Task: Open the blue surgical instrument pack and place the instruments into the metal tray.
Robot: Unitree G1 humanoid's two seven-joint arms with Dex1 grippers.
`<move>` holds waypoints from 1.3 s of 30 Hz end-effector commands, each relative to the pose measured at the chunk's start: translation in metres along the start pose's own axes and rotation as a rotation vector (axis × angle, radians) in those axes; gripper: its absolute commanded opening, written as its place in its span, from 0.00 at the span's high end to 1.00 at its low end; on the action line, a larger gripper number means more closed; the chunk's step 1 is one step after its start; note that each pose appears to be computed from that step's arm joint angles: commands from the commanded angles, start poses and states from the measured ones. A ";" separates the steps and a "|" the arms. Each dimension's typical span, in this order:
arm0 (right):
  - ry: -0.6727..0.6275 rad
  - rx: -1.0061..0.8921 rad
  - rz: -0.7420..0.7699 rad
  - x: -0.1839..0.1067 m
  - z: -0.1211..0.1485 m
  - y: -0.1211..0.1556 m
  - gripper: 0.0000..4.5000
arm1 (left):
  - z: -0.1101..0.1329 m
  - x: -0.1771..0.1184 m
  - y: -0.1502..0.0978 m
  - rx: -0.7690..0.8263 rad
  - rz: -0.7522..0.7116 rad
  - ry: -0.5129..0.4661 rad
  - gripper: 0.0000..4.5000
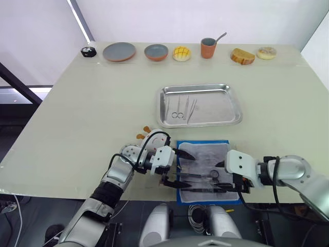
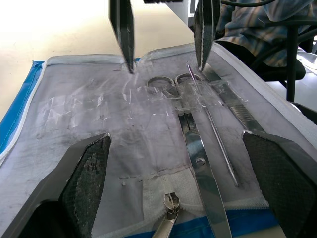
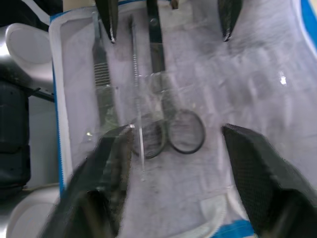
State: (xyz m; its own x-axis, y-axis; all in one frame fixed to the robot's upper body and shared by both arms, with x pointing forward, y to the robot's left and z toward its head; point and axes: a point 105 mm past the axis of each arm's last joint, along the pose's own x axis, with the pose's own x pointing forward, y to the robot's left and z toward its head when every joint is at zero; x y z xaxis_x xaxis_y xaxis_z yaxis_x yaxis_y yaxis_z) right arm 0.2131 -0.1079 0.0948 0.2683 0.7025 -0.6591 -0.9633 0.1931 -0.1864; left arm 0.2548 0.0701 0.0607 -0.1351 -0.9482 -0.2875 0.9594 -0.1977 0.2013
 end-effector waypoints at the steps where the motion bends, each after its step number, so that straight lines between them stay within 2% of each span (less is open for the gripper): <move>1: -0.013 -0.025 -0.004 0.000 0.006 0.003 0.56 | -0.018 0.001 -0.011 -0.066 -0.020 0.053 0.00; 15: -0.009 -0.025 0.003 0.002 0.005 0.005 0.56 | -0.021 0.001 -0.012 -0.067 -0.013 0.056 0.00; 28: -0.057 -0.022 -0.044 0.004 0.013 -0.004 0.56 | -0.021 0.001 -0.012 -0.068 -0.014 0.055 0.00; 39: -0.032 -0.049 -0.049 0.001 0.009 -0.009 0.56 | -0.020 0.002 -0.011 -0.065 -0.013 0.057 0.00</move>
State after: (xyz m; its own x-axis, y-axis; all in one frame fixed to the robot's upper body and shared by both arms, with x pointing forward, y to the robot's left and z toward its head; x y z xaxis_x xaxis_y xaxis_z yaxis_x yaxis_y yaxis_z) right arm 0.2215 -0.1048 0.0928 0.3028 0.7014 -0.6453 -0.9530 0.2138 -0.2147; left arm 0.2546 0.0708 0.0590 -0.1271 -0.9501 -0.2847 0.9604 -0.1896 0.2040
